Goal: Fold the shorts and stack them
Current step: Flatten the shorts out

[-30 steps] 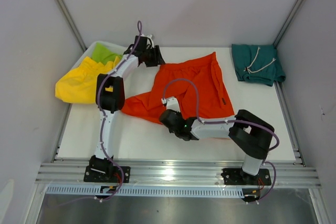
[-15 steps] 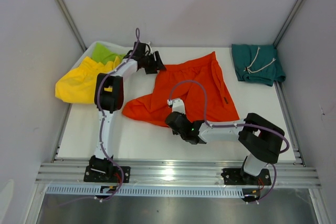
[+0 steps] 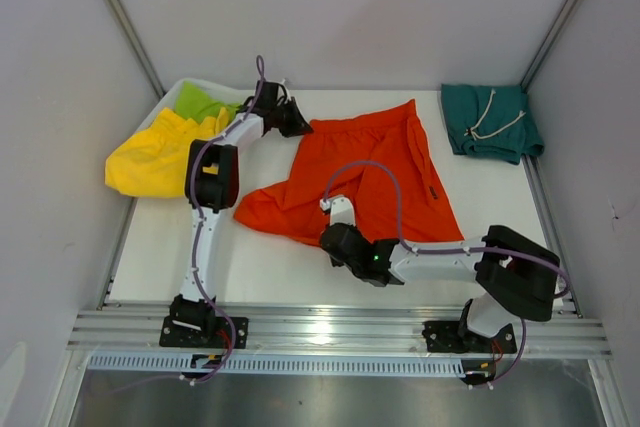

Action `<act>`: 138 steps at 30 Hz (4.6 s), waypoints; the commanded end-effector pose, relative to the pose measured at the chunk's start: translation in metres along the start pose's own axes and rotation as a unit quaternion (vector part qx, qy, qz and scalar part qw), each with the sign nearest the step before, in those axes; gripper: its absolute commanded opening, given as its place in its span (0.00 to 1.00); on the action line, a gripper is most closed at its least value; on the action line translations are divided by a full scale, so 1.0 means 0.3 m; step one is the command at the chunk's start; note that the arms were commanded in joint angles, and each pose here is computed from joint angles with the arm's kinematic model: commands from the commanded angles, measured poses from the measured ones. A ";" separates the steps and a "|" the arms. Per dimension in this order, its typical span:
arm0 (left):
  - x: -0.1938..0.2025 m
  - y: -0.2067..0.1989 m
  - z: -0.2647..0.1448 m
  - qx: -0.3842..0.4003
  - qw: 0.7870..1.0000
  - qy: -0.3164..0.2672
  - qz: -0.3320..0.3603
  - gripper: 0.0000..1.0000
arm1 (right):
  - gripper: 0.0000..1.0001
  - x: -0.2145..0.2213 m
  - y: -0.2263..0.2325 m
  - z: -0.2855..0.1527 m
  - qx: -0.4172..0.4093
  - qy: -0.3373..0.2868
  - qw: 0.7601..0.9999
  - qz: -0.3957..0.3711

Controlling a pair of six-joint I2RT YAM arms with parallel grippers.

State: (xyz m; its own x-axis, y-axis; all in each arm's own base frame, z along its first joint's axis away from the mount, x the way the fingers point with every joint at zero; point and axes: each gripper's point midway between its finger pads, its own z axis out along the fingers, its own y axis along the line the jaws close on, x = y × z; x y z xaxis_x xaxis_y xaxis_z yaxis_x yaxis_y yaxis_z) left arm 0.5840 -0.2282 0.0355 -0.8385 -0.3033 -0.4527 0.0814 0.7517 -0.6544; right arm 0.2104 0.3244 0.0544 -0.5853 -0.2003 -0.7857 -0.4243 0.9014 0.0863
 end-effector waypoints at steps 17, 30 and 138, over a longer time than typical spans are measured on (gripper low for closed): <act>-0.313 0.075 -0.181 -0.054 0.991 -0.126 0.005 0.00 | 0.00 0.189 -0.182 -0.268 0.070 0.033 0.995 0.060; -0.342 0.169 -0.277 -0.100 0.983 -0.155 -0.012 0.00 | 0.05 0.229 0.028 -0.330 -0.079 0.040 0.996 0.011; 0.018 -0.223 0.064 -0.001 0.999 -0.018 0.046 0.91 | 0.58 -0.050 -0.037 -0.483 0.027 -0.083 0.990 -0.115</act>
State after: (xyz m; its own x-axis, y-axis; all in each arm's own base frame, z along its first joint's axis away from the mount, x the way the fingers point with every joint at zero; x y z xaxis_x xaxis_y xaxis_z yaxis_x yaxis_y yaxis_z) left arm 0.5824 -0.3032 0.0484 -0.8129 -0.2504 -0.5259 0.1681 0.7636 -0.6234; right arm 0.1359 0.2401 0.1405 -0.2987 -0.4958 -0.8155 -0.4278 0.8334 -0.3499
